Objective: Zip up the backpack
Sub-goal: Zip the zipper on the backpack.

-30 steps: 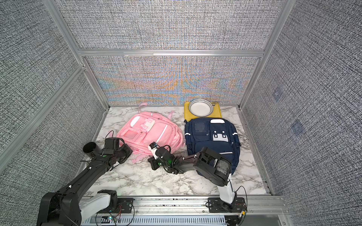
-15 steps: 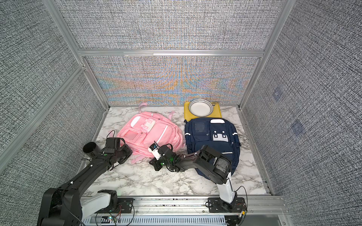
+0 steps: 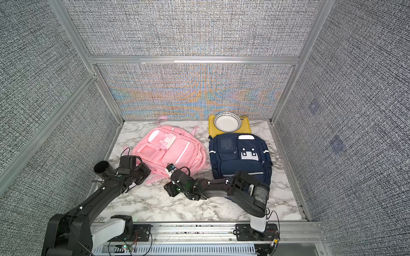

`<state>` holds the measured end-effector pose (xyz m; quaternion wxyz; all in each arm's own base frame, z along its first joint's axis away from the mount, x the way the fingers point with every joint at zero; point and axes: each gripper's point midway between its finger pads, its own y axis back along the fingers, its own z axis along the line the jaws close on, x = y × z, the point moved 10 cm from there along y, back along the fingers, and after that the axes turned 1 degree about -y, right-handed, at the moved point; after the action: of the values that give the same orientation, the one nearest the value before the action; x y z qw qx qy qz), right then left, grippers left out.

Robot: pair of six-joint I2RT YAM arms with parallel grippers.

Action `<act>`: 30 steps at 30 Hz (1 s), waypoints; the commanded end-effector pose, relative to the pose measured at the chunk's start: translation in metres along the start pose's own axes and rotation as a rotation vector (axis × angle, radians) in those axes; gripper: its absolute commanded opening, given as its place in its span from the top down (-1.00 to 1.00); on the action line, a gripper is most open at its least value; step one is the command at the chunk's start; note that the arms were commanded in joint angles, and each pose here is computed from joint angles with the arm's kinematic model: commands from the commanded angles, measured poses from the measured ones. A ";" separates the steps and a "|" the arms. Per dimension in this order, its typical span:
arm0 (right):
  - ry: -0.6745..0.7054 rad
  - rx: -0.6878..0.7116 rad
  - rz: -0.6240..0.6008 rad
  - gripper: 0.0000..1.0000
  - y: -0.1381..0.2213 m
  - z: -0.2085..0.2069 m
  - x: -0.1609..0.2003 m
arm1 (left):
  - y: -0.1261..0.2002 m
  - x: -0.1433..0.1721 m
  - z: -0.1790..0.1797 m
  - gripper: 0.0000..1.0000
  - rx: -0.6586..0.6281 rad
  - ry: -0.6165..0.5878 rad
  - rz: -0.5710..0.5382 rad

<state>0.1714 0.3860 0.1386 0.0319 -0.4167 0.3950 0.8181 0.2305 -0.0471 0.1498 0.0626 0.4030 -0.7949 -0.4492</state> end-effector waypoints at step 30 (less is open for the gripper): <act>-0.306 0.641 -0.166 0.06 -0.057 -0.001 0.003 | 0.006 0.011 -0.004 1.00 0.128 -0.029 -0.009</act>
<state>0.1883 0.4261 0.0977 0.2648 -0.2864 0.5854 0.7107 0.2183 -0.0539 0.1483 0.0427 0.3980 -0.8157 -0.4177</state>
